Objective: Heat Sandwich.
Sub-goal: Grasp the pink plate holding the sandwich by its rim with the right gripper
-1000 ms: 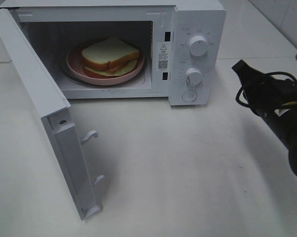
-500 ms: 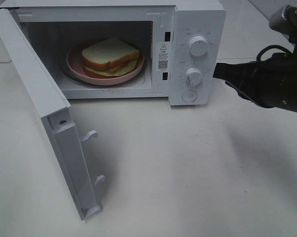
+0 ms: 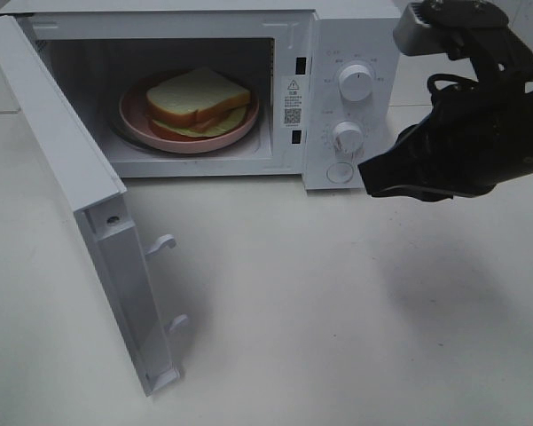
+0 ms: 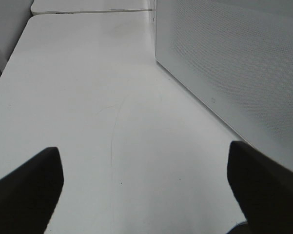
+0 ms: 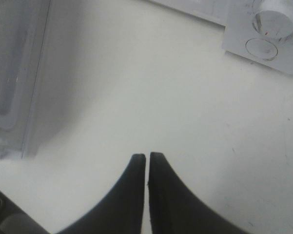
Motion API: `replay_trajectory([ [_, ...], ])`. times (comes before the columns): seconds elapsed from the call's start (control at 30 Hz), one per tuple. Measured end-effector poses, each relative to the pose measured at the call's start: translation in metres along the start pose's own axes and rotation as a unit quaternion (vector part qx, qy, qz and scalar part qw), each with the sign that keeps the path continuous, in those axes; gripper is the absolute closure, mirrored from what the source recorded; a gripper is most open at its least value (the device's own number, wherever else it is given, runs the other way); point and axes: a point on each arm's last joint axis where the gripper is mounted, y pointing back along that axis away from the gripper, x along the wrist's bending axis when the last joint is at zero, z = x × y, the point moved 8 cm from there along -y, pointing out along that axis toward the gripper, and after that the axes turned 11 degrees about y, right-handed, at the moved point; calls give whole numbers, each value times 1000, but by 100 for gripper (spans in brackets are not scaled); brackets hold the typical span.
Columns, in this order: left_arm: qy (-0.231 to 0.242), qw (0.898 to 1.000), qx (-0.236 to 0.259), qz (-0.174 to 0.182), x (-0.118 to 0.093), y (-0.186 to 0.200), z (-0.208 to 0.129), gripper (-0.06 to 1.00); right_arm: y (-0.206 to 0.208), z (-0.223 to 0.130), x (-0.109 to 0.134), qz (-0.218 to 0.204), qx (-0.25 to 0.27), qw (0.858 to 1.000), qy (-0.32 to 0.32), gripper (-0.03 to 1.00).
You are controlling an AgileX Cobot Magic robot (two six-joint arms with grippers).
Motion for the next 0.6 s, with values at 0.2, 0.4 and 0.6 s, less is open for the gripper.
replay_trajectory([
  [0.2, 0, 1000, 0, 0, 0, 0, 0, 11, 10, -11, -1, 2, 68, 995, 69, 77],
  [0.4, 0, 1000, 0, 0, 0, 0, 0, 11, 16, -31, 3, 34, 129, 974, 184, 33],
  [0.6, 0, 1000, 0, 0, 0, 0, 0, 11, 18, -35, 2, 53, 136, 938, 313, 7],
])
